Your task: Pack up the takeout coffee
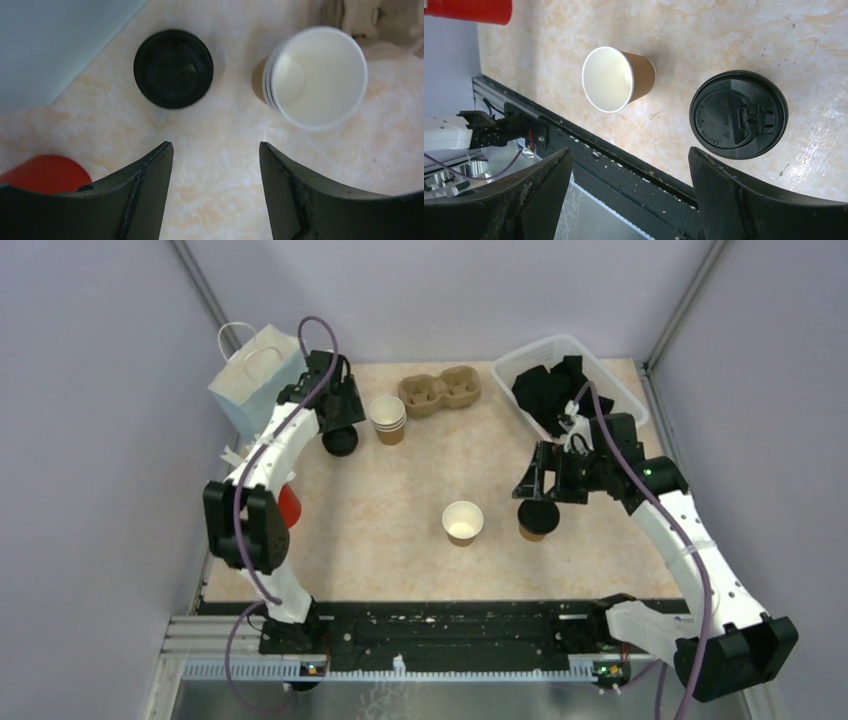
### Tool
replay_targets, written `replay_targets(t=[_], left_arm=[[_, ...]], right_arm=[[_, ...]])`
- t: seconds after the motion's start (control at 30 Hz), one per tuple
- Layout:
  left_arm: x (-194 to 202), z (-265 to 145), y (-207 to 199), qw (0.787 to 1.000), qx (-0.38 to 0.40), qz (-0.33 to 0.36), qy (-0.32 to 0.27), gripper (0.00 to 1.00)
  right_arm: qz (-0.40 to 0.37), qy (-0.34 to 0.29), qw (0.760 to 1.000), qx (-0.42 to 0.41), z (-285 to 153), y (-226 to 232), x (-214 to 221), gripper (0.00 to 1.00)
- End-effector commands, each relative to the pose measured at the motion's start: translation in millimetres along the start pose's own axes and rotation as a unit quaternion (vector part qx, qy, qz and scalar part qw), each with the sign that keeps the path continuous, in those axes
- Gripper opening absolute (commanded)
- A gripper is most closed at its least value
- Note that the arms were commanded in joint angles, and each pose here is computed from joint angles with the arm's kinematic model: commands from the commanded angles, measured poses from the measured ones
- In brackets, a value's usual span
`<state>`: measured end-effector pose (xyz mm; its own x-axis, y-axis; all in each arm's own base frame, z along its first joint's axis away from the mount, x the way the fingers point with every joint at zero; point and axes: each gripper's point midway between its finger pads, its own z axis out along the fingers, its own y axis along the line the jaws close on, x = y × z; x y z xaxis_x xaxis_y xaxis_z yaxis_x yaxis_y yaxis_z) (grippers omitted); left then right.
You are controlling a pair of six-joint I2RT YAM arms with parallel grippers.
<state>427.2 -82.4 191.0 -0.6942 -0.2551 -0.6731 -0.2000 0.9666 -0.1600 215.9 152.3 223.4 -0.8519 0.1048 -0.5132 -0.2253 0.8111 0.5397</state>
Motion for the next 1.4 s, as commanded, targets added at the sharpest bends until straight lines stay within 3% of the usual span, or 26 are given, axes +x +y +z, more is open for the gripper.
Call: replay_targets(t=[0.0, 0.27, 0.53, 0.93, 1.37], left_arm=[[-12, 46, 11, 0.999, -0.026, 0.003, 0.034, 0.69], [-21, 106, 9, 0.996, -0.057, 0.015, 0.062, 0.55], [-8, 127, 13, 0.994, -0.072, 0.013, 0.087, 0.36], [10, 143, 14, 0.992, -0.062, -0.008, 0.110, 0.31], [15, 149, 17, 0.991, -0.064, -0.003, 0.116, 0.17]], right_arm=[[-0.027, -0.011, 1.000, 0.001, 6, 0, -19, 0.86], [-0.032, -0.002, 0.999, 0.021, 13, -11, -23, 0.86], [-0.034, 0.005, 0.999, 0.027, 16, -17, -22, 0.86], [-0.034, 0.010, 0.999, 0.024, 18, -18, -21, 0.86], [-0.031, 0.011, 0.999, 0.022, 20, -18, -19, 0.86]])
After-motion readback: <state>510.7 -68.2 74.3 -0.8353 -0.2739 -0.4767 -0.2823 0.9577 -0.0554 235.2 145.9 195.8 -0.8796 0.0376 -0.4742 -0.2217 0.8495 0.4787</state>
